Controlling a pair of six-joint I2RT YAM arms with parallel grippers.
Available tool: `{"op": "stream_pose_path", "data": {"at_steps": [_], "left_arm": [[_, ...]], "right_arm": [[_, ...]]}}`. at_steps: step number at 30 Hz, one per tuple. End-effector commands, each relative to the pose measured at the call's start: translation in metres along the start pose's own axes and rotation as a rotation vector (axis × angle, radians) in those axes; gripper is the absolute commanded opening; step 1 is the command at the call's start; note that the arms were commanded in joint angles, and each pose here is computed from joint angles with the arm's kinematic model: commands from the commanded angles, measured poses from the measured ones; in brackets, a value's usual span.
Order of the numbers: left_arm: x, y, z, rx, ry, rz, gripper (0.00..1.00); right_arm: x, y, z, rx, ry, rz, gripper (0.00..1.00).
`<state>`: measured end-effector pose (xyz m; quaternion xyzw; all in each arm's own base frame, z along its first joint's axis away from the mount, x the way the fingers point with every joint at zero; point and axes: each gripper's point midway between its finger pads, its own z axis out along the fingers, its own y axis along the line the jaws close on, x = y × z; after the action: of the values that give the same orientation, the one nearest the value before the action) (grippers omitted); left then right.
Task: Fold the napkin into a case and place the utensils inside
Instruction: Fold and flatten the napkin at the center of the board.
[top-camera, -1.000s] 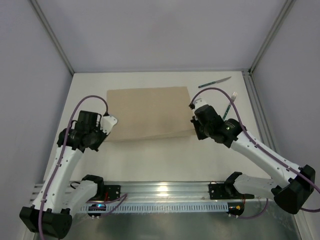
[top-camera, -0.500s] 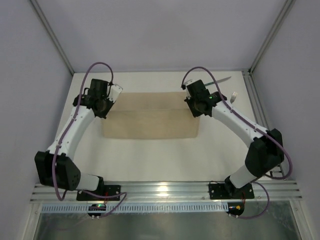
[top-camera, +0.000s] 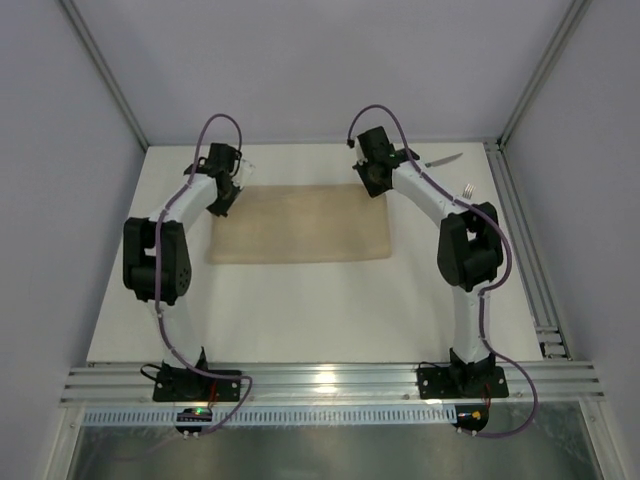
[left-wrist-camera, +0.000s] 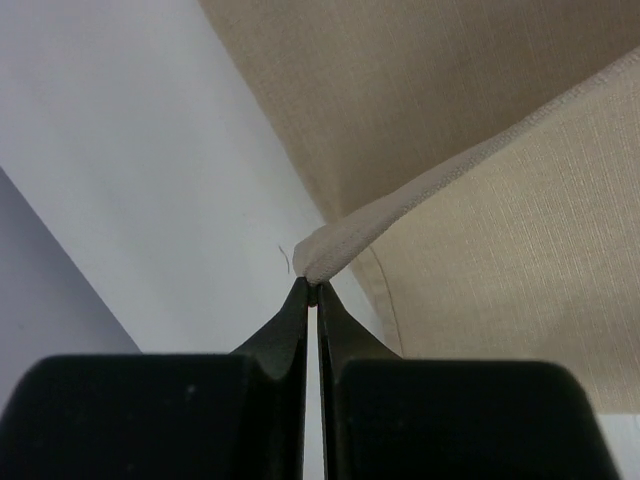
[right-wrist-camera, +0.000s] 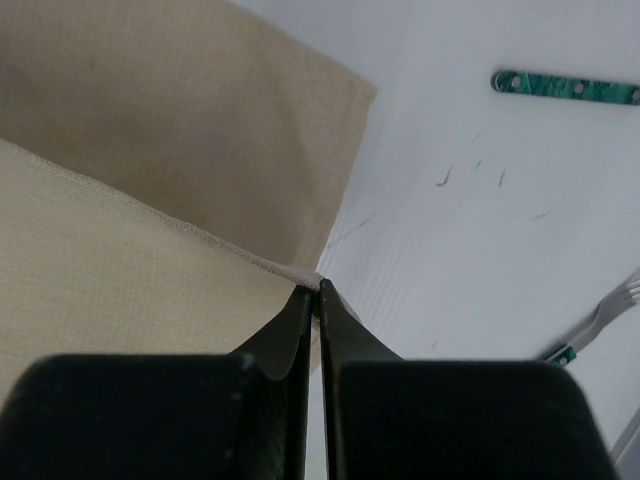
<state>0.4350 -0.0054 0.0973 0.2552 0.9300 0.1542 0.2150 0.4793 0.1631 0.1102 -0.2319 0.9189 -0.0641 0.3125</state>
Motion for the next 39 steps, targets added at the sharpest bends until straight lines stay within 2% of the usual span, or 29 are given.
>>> {"op": "stream_pose_path", "data": {"at_steps": [1, 6, 15, 29, 39], "left_arm": [[-0.019, 0.014, 0.018, -0.034, -0.036, -0.020, 0.00], [-0.035, 0.015, 0.039, -0.024, -0.050, -0.024, 0.00], [-0.047, 0.015, 0.049, -0.014, -0.062, -0.027, 0.00], [-0.075, 0.043, 0.037, -0.103, -0.125, -0.064, 0.00], [-0.073, 0.039, 0.058, -0.102, -0.097, -0.054, 0.00]], "right_arm": [[-0.029, 0.001, 0.010, -0.068, -0.055, 0.062, 0.04], [-0.030, 0.009, 0.043, -0.101, -0.011, 0.126, 0.04], [-0.025, -0.005, 0.070, -0.090, -0.013, 0.292, 0.04], [-0.057, -0.013, 0.069, -0.133, -0.131, 0.434, 0.04], [-0.047, -0.002, 0.090, -0.199, -0.086, 0.486, 0.04]]}}
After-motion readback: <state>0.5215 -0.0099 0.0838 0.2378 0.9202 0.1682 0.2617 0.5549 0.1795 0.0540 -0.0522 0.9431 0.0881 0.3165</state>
